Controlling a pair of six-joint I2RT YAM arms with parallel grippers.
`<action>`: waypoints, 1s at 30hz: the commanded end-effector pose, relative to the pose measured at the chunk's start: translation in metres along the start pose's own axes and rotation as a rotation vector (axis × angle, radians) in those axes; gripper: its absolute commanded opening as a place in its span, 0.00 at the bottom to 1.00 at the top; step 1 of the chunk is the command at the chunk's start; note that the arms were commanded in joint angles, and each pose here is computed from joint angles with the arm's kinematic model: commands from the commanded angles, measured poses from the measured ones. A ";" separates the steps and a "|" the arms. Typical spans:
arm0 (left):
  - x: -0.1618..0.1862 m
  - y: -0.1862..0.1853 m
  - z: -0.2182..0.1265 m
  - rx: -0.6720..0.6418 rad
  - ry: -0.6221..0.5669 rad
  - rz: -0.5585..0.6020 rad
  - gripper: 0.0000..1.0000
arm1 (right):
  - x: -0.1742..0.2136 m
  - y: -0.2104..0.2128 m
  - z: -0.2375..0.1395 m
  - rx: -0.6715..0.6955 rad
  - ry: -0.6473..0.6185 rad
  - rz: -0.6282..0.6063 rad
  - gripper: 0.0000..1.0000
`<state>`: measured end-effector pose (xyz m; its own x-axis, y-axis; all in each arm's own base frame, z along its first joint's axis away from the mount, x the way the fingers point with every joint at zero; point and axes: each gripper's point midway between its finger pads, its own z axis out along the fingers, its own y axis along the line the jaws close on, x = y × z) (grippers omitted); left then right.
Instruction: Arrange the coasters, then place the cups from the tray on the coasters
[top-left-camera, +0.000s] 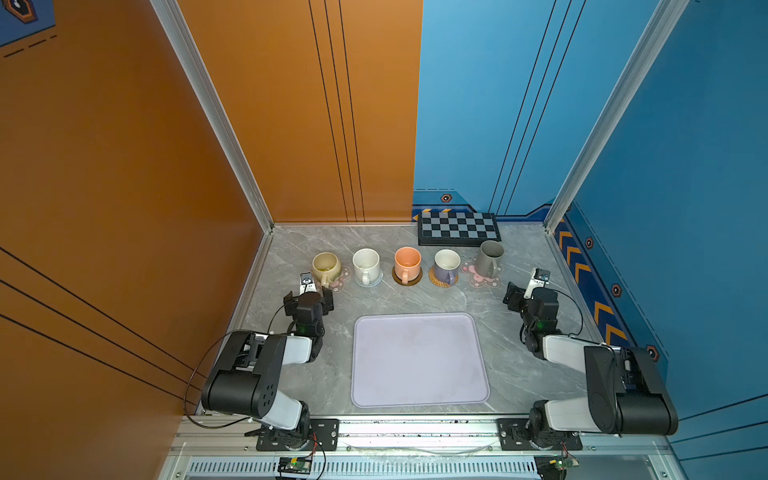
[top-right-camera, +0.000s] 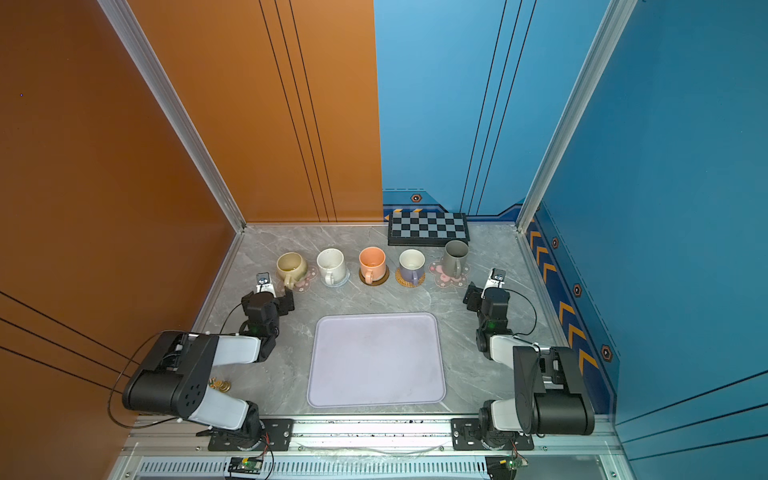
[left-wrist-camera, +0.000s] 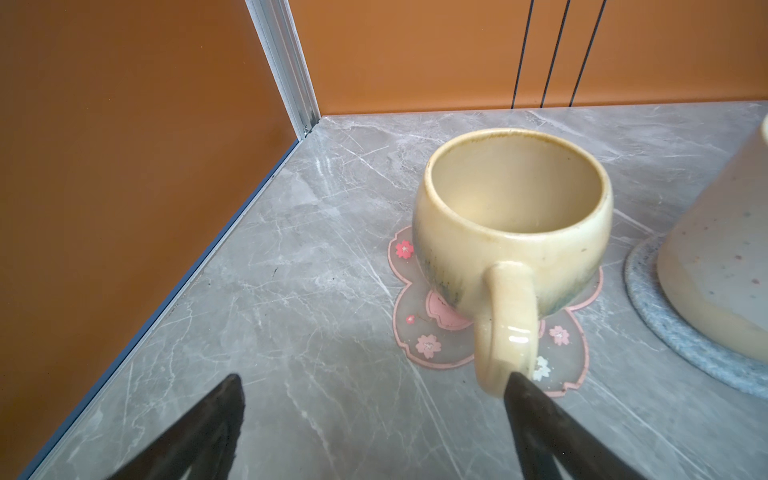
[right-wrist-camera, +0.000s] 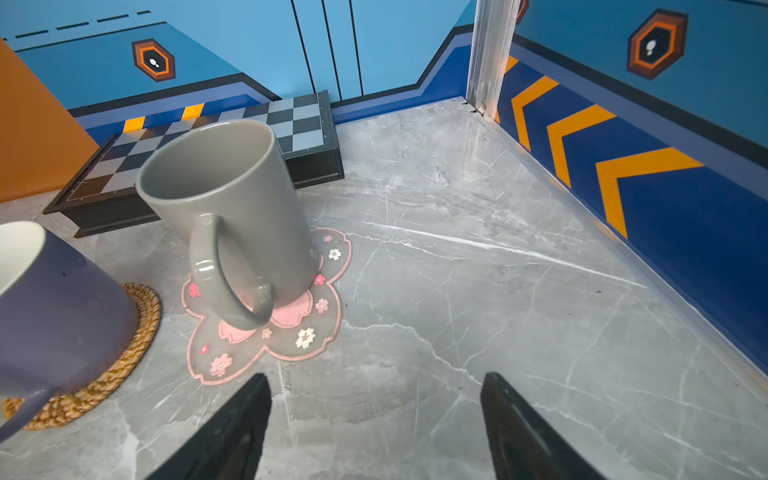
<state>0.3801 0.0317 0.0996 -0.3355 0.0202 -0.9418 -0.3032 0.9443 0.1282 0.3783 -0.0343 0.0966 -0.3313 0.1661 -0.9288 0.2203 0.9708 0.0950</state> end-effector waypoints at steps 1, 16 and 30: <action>-0.004 -0.003 0.000 0.042 -0.028 -0.007 0.98 | -0.003 0.007 -0.002 -0.016 -0.094 -0.057 0.84; 0.003 0.002 0.009 0.053 -0.021 -0.044 0.98 | 0.001 0.019 0.009 0.003 -0.043 -0.138 1.00; 0.001 -0.016 0.006 0.096 -0.030 0.026 0.98 | 0.001 0.019 0.009 0.004 -0.044 -0.135 1.00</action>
<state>0.3850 0.0243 0.0930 -0.3116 0.0275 -0.9498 -0.2363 0.9659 0.1055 0.3900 -0.0132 0.0949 -0.3077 0.0362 -0.9508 0.1588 0.9872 -0.0138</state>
